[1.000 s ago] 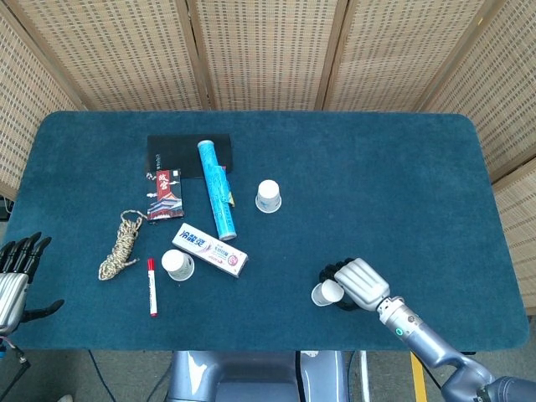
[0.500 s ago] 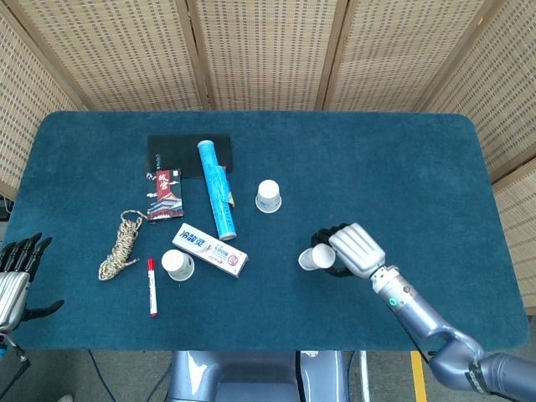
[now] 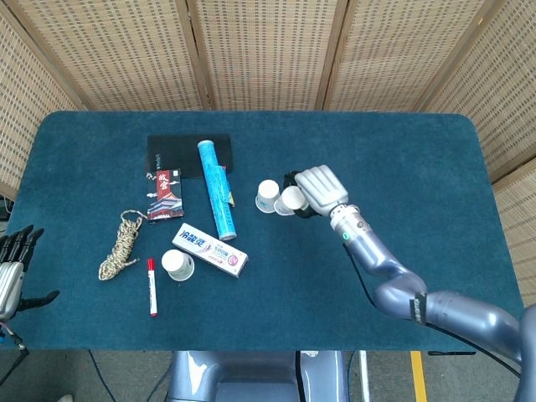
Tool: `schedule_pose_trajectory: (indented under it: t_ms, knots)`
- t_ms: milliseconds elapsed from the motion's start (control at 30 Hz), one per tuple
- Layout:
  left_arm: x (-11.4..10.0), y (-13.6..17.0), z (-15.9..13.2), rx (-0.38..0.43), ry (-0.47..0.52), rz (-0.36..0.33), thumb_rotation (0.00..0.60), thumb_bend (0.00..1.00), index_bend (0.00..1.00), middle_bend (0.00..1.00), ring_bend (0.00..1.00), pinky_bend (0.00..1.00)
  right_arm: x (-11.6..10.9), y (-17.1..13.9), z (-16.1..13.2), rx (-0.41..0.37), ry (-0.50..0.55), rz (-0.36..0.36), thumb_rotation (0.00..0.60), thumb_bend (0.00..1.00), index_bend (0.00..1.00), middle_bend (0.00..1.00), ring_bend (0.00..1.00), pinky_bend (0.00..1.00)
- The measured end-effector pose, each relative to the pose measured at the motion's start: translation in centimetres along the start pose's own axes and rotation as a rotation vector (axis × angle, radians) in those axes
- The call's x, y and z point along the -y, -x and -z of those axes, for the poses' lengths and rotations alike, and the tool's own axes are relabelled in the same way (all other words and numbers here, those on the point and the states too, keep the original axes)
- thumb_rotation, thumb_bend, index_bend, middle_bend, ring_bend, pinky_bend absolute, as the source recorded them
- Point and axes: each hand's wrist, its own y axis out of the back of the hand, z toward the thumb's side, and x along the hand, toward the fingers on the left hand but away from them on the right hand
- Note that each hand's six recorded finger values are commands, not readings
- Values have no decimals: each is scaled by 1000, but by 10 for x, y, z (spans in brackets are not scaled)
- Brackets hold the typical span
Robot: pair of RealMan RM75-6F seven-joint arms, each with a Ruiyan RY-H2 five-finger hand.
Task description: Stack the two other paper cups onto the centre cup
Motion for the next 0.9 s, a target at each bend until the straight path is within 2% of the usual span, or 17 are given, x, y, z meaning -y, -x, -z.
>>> schedule_pose_trajectory:
  t_ms: [233,533,767,833,900]
  knots:
    - [1,-4,6,-26,7,11,600,0,0,0,0,0,-6,37,-25,23,-18,-7,600,451,447,543,523,545]
    - [0,-7,10,-38,15,14,600,0,0,0,0,0,0,46,-39,31,-29,-35,600,453,444,543,523,545]
    - [-1,-7,12,-39,22,11,600,0,0,0,0,0,-1,54,-36,64,-39,-8,600,445,428,521,519,543]
    - [-2,-7,12,-39,23,11,600,0,0,0,0,0,0,56,-35,72,-39,-3,600,379,391,470,474,514]
    - [-2,-7,12,-39,25,11,600,0,0,0,0,0,1,56,-35,73,-35,-11,600,210,279,332,337,407]
